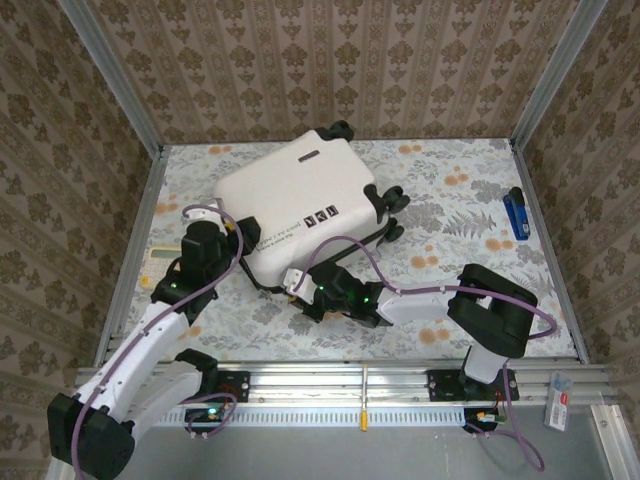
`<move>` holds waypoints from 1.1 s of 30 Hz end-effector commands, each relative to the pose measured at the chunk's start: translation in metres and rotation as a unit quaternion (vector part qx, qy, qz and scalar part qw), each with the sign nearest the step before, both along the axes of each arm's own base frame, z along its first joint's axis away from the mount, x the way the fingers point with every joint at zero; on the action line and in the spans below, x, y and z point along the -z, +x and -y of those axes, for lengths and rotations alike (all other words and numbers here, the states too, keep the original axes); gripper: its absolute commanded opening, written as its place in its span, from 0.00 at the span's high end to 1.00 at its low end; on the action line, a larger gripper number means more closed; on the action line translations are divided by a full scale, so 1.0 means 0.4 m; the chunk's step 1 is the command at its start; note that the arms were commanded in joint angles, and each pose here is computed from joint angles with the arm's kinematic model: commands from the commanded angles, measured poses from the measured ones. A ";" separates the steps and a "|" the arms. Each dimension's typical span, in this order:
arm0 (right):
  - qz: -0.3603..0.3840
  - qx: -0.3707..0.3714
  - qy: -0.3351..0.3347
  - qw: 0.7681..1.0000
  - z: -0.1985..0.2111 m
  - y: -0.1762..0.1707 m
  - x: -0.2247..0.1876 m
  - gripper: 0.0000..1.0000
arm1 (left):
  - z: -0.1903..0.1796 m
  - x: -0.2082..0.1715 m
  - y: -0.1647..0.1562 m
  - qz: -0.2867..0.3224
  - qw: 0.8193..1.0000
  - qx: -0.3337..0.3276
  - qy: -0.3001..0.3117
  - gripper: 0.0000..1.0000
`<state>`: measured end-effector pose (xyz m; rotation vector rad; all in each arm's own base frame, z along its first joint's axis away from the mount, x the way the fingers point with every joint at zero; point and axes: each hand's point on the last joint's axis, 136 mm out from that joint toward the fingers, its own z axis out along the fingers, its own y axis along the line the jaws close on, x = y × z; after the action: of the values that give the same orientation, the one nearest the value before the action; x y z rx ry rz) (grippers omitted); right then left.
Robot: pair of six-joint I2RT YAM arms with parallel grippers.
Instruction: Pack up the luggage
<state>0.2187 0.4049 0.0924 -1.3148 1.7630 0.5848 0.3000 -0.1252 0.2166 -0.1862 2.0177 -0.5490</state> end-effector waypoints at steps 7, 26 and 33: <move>0.005 -0.120 0.166 0.979 -0.139 -0.068 -0.238 1.00 | 0.122 0.283 -0.140 -0.212 0.970 0.113 -0.031 0.38; -0.106 0.146 0.206 0.962 -0.051 0.288 -0.270 1.00 | 0.169 0.231 -0.009 -0.179 0.973 0.146 0.015 0.35; -0.129 0.118 0.182 0.968 -0.088 0.324 -0.262 1.00 | 0.199 0.199 0.116 -0.139 0.974 0.177 0.028 0.35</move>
<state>0.3106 0.4140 0.1090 -0.9769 2.0564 0.7326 0.3927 -0.1775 0.2182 -0.0480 2.0143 -0.6011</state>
